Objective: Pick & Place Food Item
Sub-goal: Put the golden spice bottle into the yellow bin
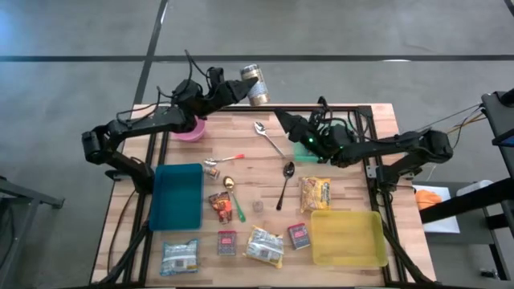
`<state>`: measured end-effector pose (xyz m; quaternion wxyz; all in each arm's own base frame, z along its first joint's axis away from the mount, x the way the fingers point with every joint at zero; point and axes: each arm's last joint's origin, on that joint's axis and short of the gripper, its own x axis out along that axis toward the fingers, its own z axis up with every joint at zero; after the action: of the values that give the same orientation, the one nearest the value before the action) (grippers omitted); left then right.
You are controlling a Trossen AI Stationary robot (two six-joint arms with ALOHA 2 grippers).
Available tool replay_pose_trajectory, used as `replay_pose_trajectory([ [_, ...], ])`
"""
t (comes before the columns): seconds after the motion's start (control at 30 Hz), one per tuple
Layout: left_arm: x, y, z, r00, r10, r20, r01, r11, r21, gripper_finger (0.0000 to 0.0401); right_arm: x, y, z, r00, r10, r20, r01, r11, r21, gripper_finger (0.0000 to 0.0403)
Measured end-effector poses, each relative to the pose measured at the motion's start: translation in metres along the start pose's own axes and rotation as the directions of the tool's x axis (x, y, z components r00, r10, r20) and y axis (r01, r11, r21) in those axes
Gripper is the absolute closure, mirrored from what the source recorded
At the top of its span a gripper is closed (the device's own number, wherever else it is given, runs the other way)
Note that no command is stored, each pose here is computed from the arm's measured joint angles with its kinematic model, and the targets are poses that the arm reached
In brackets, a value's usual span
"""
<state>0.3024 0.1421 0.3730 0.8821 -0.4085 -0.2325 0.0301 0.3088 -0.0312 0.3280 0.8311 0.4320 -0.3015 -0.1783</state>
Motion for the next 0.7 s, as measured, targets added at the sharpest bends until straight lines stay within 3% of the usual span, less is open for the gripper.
replay_pose_trajectory([
  [0.43, 0.001, -0.002, -0.005, 1.0, 0.001, -0.022, -0.001, 1.0, 0.002, 0.0121, 0.03, 0.009, -0.017, 0.999, 0.043, 0.001, -0.043, 0.999, -0.005, 0.0142],
  [0.7, 0.001, -0.004, -0.006, 0.999, -0.02, -0.029, 0.02, 1.0, -0.007, 0.0121, 0.028, 0.006, -0.016, 0.999, 0.032, 0.004, -0.032, 0.999, 0.008, 0.0142],
])
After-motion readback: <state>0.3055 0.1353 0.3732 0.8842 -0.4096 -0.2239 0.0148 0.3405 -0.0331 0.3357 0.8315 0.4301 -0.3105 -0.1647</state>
